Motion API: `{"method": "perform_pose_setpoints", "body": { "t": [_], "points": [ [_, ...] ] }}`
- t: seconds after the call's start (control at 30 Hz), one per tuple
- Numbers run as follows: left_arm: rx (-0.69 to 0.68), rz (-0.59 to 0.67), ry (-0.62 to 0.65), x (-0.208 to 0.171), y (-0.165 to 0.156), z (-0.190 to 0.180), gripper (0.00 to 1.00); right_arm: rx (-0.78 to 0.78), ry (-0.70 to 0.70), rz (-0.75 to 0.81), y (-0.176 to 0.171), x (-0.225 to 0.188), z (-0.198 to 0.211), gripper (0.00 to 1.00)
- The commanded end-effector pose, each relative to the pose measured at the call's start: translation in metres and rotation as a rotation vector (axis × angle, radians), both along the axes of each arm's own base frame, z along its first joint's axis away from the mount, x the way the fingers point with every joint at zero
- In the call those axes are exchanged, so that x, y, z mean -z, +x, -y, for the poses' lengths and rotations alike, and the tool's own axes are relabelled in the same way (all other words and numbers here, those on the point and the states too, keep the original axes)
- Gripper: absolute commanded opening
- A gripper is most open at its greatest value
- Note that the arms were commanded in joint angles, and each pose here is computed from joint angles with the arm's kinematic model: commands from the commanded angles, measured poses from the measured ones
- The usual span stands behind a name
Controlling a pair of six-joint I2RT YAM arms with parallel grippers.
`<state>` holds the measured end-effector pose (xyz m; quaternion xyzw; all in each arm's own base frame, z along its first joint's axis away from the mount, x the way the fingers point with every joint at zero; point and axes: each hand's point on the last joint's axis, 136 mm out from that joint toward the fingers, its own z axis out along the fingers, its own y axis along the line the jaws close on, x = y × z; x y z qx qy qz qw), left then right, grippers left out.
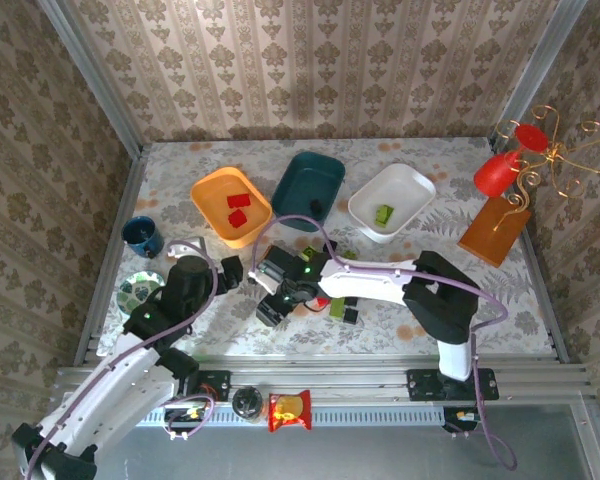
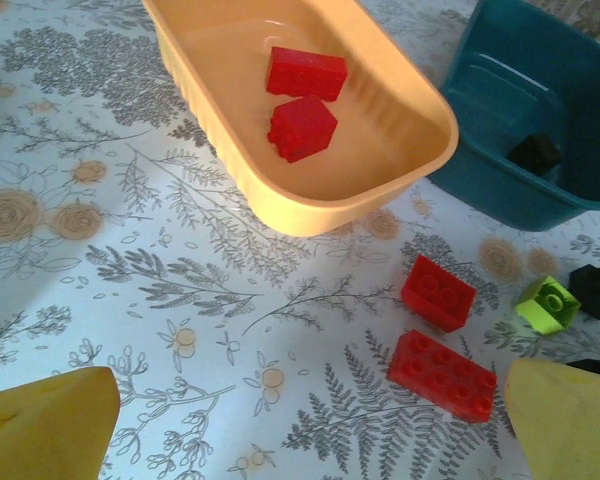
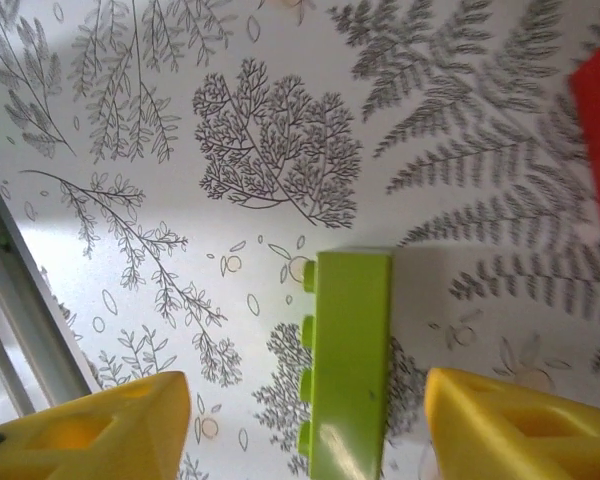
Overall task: Sort the legos into containers by color
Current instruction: Pick up the lego from the bottom-center of the table.
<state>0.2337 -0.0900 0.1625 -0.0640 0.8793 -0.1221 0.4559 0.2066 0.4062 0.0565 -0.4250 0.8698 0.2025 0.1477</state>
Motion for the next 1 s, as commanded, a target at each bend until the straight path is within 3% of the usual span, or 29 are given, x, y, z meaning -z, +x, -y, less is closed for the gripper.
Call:
{"method": "perform_pose_setpoints", "body": {
  "t": [0.0, 0.17, 0.27, 0.4, 0.57, 0.73, 0.97],
  "points": [
    [-0.035, -0.035, 0.036, 0.009, -0.004, -0.009, 1.00, -0.046, -0.081, -0.018, -0.005, 0.021, 0.007, 0.60],
    [-0.023, -0.028, 0.024, 0.008, -0.002, -0.005, 1.00, -0.039, -0.103, -0.005, -0.001, 0.033, 0.006, 0.51],
    [-0.015, -0.025, 0.029, 0.008, -0.001, -0.004, 1.00, -0.042, -0.092, -0.017, -0.002, 0.035, 0.004, 0.39],
    [-0.004, -0.031, 0.031, 0.008, 0.001, -0.001, 1.00, -0.006, -0.009, -0.058, 0.003, 0.026, 0.006, 0.21],
    [0.015, -0.043, 0.027, 0.011, 0.002, 0.004, 1.00, 0.065, 0.098, -0.060, 0.019, -0.005, 0.021, 0.15],
    [0.040, -0.031, 0.020, 0.010, 0.006, 0.010, 1.00, 0.291, 0.216, 0.001, 0.070, -0.054, 0.079, 0.14],
    [0.039, -0.043, 0.001, 0.015, 0.010, 0.015, 1.00, 0.750, 0.207, 0.196, 0.155, -0.092, 0.203, 0.14]
  ]
}}
